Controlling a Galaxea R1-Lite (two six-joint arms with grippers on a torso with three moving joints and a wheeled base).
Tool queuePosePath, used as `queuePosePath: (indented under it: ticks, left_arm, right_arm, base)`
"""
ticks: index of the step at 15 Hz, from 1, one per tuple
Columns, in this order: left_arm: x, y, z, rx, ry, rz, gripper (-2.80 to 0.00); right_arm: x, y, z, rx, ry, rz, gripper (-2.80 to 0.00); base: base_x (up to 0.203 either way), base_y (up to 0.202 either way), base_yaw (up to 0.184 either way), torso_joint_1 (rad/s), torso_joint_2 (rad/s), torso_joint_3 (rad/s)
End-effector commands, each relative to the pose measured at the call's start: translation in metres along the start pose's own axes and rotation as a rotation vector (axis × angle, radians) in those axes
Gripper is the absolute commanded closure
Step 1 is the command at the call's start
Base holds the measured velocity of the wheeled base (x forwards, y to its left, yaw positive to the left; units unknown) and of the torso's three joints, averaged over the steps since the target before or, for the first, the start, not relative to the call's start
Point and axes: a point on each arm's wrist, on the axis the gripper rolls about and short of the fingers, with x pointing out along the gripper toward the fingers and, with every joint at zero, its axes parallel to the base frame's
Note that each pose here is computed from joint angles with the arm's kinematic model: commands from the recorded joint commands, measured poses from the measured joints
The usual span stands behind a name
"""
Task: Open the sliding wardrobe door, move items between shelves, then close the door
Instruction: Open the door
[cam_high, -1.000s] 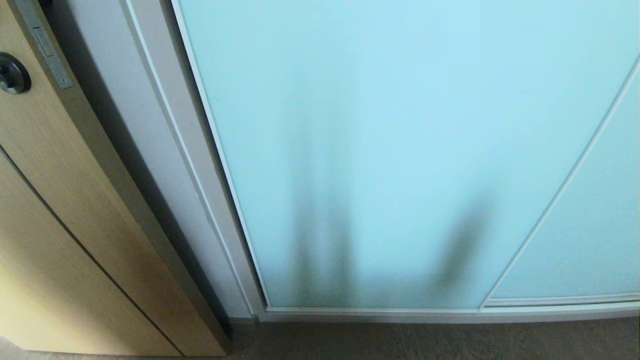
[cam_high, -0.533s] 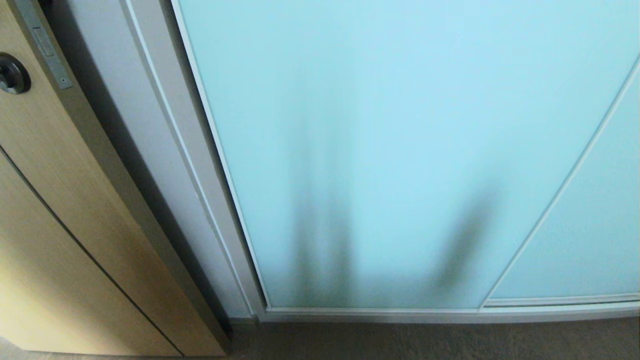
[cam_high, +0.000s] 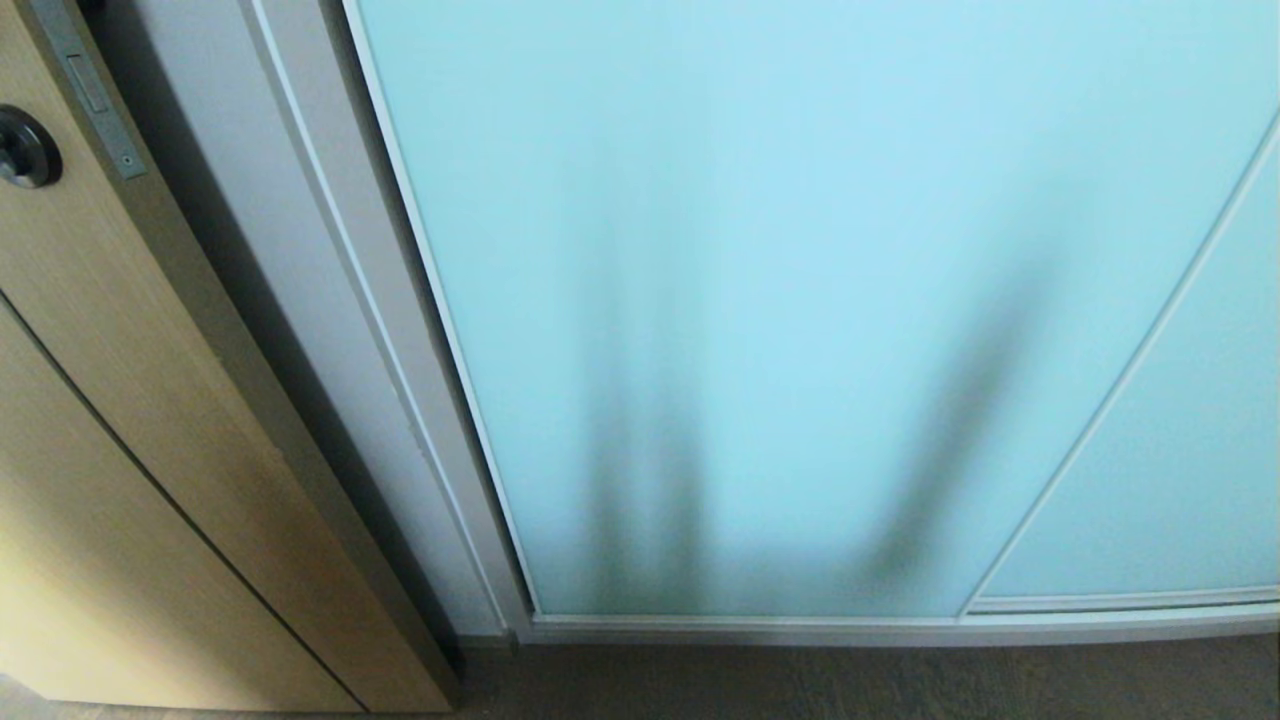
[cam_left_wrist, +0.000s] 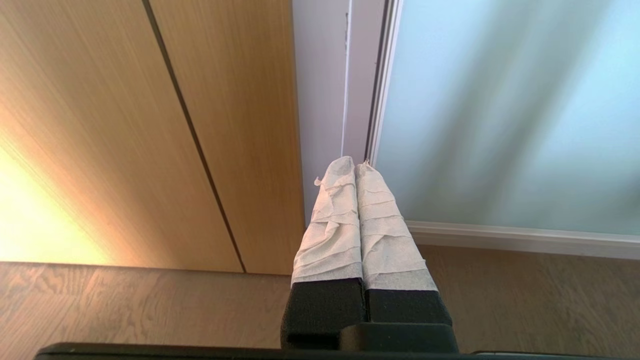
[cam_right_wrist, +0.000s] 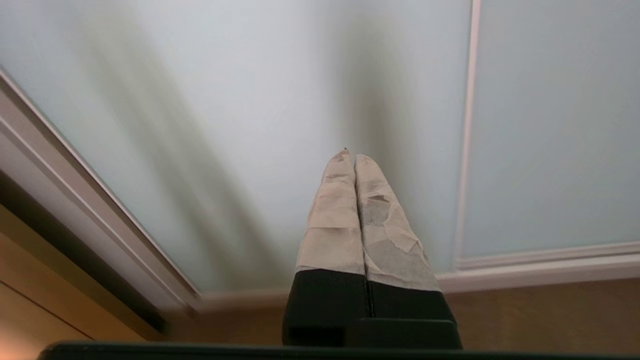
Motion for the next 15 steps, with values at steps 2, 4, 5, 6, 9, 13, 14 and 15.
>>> queuePosePath:
  ticks: [2,4,5,6,9,13,14,15]
  left_arm:
    - [0.000,0.000,0.000,0.000,0.001,0.000,0.00]
    - [0.000,0.000,0.000,0.000,0.001,0.000,0.00]
    - [0.000,0.000,0.000,0.000,0.001,0.000,0.00]
    - [0.000,0.000,0.000,0.000,0.000,0.000,0.00]
    - [0.000,0.000,0.000,0.000,0.001,0.000,0.00]
    - [0.000,0.000,0.000,0.000,0.001,0.000,0.00]
    - [0.000,0.000,0.000,0.000,0.001,0.000,0.00]
    - [0.000,0.000,0.000,-0.002,0.001,0.000,0.00]
  right_arm:
    - [0.066,0.014,0.049,0.054,0.149,-0.053,0.00]
    - [0.101,0.019,0.066,0.073,0.233,-0.089,0.00]
    - [0.120,0.021,0.072,0.082,0.268,-0.108,0.00]
    - [0.139,0.021,0.076,0.093,0.295,-0.129,0.00]
    - [0.191,0.024,0.091,0.158,0.318,-0.178,0.00]
    - [0.233,0.020,0.101,0.204,0.379,-0.251,0.00]
    - [0.242,0.016,0.100,0.208,0.398,-0.279,0.00]
    - [0.251,0.010,0.098,0.210,0.403,-0.316,0.00]
  base:
    - [0.000,0.000,0.000,0.000,0.00,0.000]
    - [0.000,0.000,0.000,0.000,0.00,0.000]
    - [0.000,0.000,0.000,0.000,0.00,0.000]
    - [0.000,0.000,0.000,0.000,0.00,0.000]
    - [0.000,0.000,0.000,0.000,0.00,0.000]
    - [0.000,0.000,0.000,0.000,0.00,0.000]
    - [0.000,0.000,0.000,0.000,0.00,0.000]
    - [0.000,0.000,0.000,0.000,0.00,0.000]
